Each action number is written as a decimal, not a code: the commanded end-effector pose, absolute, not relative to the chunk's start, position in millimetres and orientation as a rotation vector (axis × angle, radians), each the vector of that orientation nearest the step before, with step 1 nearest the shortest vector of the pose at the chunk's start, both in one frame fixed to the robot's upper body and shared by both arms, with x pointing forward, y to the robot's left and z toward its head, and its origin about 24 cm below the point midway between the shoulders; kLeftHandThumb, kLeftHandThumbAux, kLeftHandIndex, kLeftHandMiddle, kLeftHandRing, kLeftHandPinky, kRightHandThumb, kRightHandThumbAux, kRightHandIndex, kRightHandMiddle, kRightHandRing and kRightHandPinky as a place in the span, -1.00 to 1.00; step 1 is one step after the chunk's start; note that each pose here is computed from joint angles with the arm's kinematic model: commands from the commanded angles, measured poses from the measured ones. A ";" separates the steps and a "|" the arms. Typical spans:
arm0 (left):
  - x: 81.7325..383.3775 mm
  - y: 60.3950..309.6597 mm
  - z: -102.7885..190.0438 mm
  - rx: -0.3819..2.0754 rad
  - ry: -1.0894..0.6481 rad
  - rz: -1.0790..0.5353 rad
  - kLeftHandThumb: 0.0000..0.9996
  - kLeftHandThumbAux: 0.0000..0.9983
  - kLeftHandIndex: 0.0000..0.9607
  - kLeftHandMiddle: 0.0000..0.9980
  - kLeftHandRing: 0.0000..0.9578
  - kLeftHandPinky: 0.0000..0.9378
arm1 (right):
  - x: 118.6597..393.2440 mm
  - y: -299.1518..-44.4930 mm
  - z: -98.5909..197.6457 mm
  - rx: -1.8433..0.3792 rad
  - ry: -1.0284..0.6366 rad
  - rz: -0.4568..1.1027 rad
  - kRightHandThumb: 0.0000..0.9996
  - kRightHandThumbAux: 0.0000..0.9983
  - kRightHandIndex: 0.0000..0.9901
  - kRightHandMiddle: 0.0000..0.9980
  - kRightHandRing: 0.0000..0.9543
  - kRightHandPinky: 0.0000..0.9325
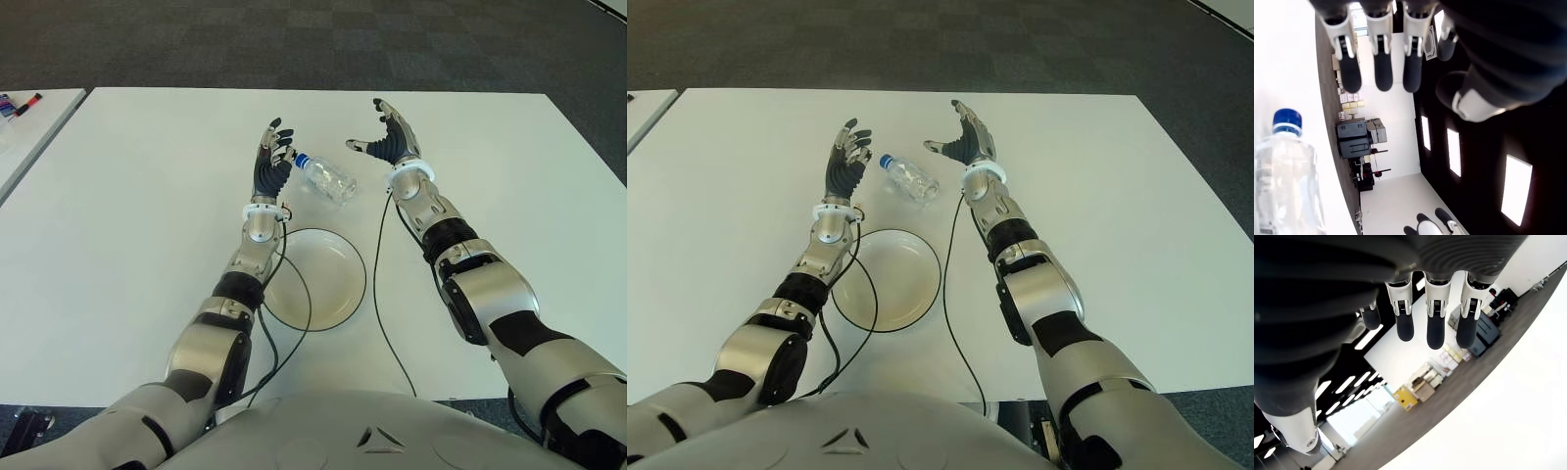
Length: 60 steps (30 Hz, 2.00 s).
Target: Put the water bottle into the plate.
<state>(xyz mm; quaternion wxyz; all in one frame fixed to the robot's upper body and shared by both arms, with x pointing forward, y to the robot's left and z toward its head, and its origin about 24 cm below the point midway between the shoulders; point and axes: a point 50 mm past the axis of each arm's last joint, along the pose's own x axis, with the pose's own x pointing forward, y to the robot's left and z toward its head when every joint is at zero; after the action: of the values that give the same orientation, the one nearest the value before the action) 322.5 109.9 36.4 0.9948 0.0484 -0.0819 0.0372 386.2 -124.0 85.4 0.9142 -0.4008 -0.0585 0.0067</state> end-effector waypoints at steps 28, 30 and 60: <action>309.4 170.4 16.8 -0.119 -0.110 0.272 0.04 0.39 -0.69 -0.41 -0.40 -0.35 | 382.6 -114.8 77.1 -0.845 -0.113 0.109 0.02 0.35 -0.99 -0.75 -0.69 -0.55; 309.6 174.0 17.1 -0.101 -0.109 0.274 0.04 0.39 -0.69 -0.41 -0.40 -0.35 | 382.3 -115.3 76.7 -0.845 -0.114 0.108 0.01 0.35 -0.99 -0.75 -0.69 -0.54; 291.0 198.7 15.7 -0.029 -0.150 0.303 0.06 0.31 -0.67 -0.45 -0.43 -0.37 | 381.5 -108.7 76.9 -0.871 -0.134 0.151 0.01 0.35 -0.99 -0.75 -0.66 -0.49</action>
<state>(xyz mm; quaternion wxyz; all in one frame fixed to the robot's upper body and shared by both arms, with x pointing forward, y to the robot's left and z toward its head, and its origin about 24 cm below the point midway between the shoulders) 295.9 196.2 19.4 0.9853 -0.0217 -0.0792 0.1500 382.5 -112.4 79.7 0.9066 -0.4122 -0.0681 0.0600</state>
